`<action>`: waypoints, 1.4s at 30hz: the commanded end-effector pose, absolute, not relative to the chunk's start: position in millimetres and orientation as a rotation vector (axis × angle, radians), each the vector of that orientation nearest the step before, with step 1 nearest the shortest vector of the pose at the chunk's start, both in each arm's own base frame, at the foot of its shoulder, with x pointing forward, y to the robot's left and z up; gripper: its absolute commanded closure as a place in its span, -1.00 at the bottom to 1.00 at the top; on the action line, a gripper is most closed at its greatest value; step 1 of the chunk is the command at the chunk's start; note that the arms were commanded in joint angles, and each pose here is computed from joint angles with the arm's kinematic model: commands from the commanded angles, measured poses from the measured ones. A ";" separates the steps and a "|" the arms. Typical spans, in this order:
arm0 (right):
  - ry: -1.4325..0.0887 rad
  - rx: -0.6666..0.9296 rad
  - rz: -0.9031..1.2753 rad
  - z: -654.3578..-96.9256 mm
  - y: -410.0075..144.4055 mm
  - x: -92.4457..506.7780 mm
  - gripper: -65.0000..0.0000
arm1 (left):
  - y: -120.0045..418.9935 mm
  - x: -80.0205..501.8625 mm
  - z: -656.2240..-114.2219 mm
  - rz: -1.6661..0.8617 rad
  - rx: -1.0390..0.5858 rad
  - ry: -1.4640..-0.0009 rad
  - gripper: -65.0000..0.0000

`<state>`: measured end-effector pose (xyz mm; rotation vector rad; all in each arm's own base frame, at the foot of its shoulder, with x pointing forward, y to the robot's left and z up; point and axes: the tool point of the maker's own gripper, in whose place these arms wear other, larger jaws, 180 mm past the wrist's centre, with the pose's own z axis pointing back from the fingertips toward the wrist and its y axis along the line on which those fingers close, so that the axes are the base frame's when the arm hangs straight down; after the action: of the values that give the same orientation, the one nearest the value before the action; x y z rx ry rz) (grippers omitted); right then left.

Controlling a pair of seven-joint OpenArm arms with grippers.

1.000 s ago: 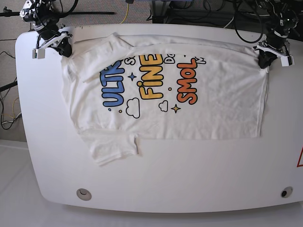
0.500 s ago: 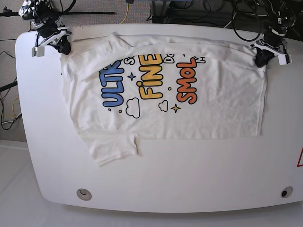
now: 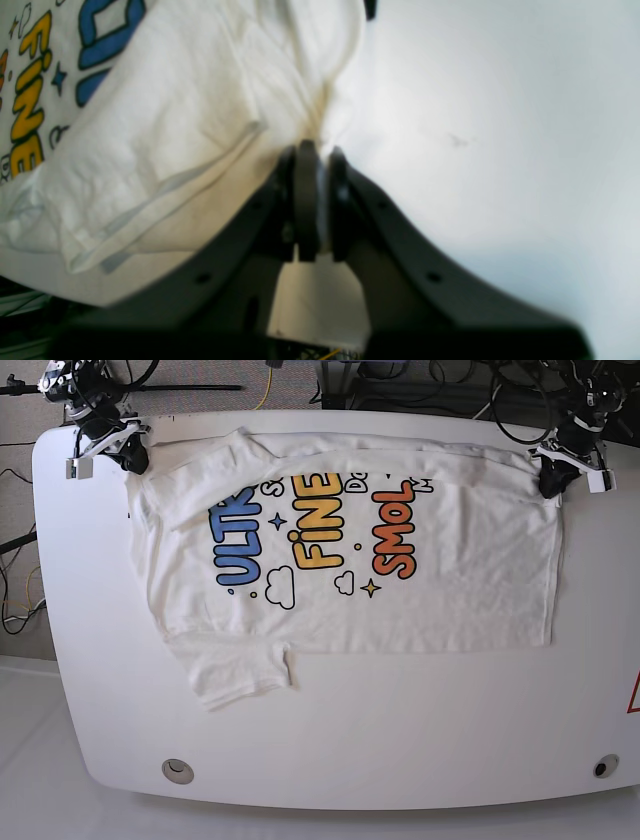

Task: Fold the T-shirt properly
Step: 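Release the shirt's collar-side corners by opening both grippers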

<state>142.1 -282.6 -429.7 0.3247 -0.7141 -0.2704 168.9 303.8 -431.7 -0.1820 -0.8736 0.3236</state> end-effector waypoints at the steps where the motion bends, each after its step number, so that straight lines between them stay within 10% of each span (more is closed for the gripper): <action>1: -0.646 0.283 -0.256 -435.8 -289.6 130.5 0.88 | 305.9 130.7 -462.9 0.282 -0.120 -0.631 0.72; 6: -0.657 0.280 -0.254 -433.5 -290.4 133.1 0.47 | 308.0 123.8 -465.9 0.277 -0.113 -0.573 0.22; 12: -0.683 0.271 -0.234 -425.1 -289.8 139.1 0.12 | 309.3 118.8 -465.5 0.258 -0.097 -0.525 0.11; 42: -0.758 0.265 -0.081 -388.6 -267.6 169.4 0.05 | 317.4 141.8 -444.8 0.239 -0.068 -0.606 -0.06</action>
<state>162.2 -264.4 -400.7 0.2709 -0.7190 -0.1041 168.8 310.6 -423.9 -0.1280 -0.7742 0.2425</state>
